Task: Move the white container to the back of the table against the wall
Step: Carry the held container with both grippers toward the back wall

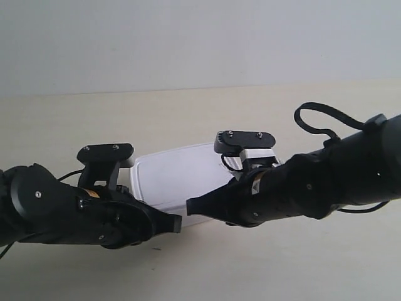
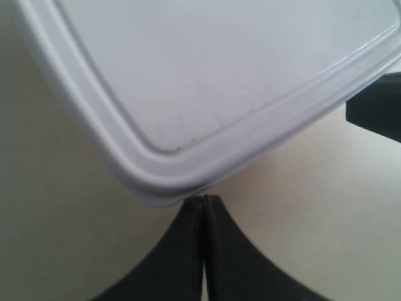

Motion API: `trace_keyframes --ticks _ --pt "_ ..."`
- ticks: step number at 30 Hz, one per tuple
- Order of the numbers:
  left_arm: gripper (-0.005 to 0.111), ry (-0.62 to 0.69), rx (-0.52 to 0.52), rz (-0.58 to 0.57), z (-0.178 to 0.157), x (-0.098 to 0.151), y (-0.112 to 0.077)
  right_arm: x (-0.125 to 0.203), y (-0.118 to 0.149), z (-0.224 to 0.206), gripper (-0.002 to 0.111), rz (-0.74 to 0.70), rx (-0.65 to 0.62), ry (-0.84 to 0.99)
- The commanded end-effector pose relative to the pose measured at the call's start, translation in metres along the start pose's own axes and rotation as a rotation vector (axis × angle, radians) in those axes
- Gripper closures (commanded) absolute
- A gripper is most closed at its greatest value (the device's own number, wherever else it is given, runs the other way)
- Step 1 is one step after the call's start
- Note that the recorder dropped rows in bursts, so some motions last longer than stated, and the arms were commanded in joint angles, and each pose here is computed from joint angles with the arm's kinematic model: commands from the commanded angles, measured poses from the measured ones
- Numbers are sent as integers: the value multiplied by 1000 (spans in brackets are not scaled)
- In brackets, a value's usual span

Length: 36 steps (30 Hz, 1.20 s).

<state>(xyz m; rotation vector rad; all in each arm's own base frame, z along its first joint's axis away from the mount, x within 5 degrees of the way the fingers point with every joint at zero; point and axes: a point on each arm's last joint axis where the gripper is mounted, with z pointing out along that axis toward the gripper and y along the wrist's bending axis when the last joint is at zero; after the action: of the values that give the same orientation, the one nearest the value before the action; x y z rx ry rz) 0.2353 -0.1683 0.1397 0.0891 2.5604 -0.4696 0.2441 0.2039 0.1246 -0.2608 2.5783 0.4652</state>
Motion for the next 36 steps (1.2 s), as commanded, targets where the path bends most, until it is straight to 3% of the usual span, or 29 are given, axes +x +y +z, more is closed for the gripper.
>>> trace_keyframes --ticks 1,6,15,22,32,36 --pt "107 -25 -16 -2 5 -3 0 -12 2 8 108 -25 -2 -13" --pt "107 -72 -48 6 10 -7 3 -27 2 13 108 -34 2 -22" --pt "107 -113 -55 -3 20 -44 13 -52 -4 23 108 -41 18 -22" --pt "107 -111 -64 5 33 -52 13 -66 -3 36 108 -60 19 -29" --pt "107 -138 -90 49 50 -64 16 -81 -23 51 108 -47 54 -40" --pt "107 -167 -123 28 53 -74 29 -87 -31 52 108 -52 65 -58"
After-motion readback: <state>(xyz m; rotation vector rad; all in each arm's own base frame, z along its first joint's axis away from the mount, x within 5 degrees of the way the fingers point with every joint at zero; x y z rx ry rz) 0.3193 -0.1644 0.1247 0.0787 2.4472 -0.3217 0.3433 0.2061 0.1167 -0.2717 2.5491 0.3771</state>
